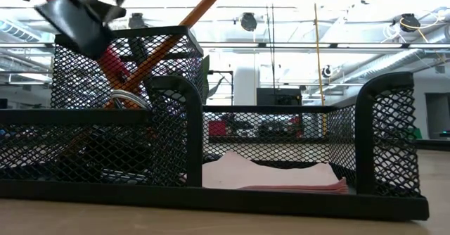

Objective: Pick and place office supplies into organizer
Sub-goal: Put the black binder clip into the black desk organizer

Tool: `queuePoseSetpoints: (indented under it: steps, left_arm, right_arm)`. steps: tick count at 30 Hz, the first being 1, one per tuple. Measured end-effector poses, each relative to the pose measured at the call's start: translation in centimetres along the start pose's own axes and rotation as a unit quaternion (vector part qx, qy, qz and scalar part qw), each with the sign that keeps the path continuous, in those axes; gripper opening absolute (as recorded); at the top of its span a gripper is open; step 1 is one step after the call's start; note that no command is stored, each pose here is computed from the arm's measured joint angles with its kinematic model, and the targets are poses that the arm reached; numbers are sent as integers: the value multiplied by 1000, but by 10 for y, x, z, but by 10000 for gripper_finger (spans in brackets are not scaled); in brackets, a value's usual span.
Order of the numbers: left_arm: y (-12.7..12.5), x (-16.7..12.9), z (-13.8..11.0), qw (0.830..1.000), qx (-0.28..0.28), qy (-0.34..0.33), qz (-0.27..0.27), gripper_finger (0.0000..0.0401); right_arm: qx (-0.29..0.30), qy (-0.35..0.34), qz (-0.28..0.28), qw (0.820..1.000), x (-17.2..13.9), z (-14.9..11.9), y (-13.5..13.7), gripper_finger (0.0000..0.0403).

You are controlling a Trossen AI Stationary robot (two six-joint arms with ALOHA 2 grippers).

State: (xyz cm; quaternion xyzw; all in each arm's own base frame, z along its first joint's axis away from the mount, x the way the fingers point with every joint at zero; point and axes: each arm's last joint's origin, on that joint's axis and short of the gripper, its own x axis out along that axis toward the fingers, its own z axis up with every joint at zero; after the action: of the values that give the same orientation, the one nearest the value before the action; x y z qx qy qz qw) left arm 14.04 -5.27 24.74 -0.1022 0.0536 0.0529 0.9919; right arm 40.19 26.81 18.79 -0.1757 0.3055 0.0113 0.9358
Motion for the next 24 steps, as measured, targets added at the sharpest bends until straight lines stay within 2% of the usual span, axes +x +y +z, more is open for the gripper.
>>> queuePoseSetpoints:
  steps: [9, 15, 19, 24]
  left_arm:
    - [1, 0, -3, 1000, -16, 16, 0, 371]
    - [1, 0, -3, 1000, -22, 16, 1, 366]
    - [1, 0, -3, 999, -33, 16, 1, 367]
    - [1, 0, -3, 999, -39, 16, 2, 369]
  right_arm:
    - [-3, 18, -6, 1000, 8, -5, -10, 3]
    - [18, 28, 50, 998, 13, -6, -15, 8]
    - [34, 31, 39, 998, 16, -6, -21, 32]
    - [15, 27, 29, 999, 15, -5, -20, 77]
